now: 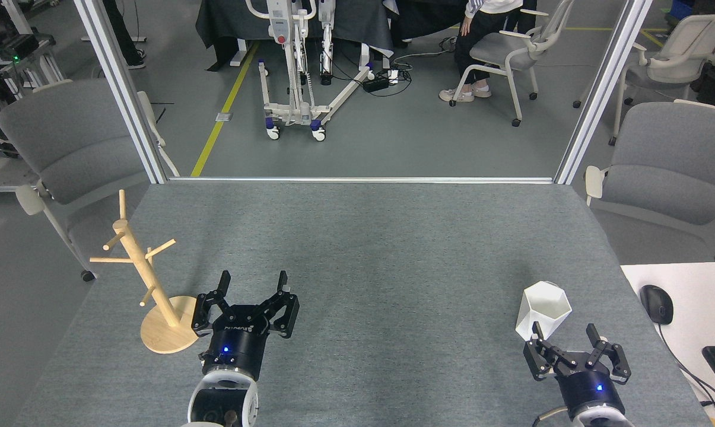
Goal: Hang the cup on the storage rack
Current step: 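Lower the right gripper onto the white hexagonal cup and close it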
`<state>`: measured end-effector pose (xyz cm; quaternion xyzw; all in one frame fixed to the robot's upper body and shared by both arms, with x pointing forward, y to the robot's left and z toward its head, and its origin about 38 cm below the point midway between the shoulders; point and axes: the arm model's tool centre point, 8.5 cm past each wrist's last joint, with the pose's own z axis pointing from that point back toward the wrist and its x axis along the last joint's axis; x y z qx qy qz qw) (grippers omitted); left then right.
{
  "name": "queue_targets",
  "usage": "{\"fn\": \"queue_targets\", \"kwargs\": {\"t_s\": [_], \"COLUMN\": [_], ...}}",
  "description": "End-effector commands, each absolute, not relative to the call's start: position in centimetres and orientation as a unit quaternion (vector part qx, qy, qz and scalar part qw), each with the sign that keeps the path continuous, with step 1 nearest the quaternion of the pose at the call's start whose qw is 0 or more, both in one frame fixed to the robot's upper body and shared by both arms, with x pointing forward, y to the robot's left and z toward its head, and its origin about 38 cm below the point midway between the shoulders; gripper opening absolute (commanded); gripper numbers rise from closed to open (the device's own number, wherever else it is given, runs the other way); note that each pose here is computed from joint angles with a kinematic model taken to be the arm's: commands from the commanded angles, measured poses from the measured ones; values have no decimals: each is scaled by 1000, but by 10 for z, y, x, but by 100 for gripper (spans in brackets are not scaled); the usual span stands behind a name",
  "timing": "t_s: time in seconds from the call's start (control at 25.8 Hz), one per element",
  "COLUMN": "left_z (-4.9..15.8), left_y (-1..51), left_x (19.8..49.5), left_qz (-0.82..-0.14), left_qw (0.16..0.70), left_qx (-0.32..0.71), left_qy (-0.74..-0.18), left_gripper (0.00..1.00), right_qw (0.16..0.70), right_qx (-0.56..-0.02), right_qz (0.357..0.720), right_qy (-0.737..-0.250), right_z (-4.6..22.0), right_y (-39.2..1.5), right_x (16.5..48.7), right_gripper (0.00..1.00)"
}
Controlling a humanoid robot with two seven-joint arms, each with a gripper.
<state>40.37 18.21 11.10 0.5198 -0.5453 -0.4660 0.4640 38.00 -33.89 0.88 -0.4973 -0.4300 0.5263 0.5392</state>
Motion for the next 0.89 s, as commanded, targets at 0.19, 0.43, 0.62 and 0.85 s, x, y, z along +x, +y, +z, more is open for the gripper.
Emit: {"fn": "queue_targets", "kwargs": {"t_s": [0.19, 0.43, 0.62, 0.85], "left_z": [109, 108, 105, 104], "left_y": [183, 183, 183, 183], "left_x": [403, 402, 402, 402], "left_qz": [-468, -469, -472, -472], "left_qw": [465, 466, 468, 469], "left_qx": [519, 519, 516, 517], "left_qy": [-543, -542, -540, -539], "left_gripper": [99, 99, 99, 99], "right_qw": [546, 551, 552, 554], "right_qx": [-492, -487, -487, -484], "right_qz": [526, 526, 524, 525], "right_qy": [-428, -428, -430, -428], "right_z": [5, 5, 8, 5], "right_y": [-338, -337, -337, -337], "right_x": [387, 400, 407, 406], "right_gripper": [99, 99, 99, 99]}}
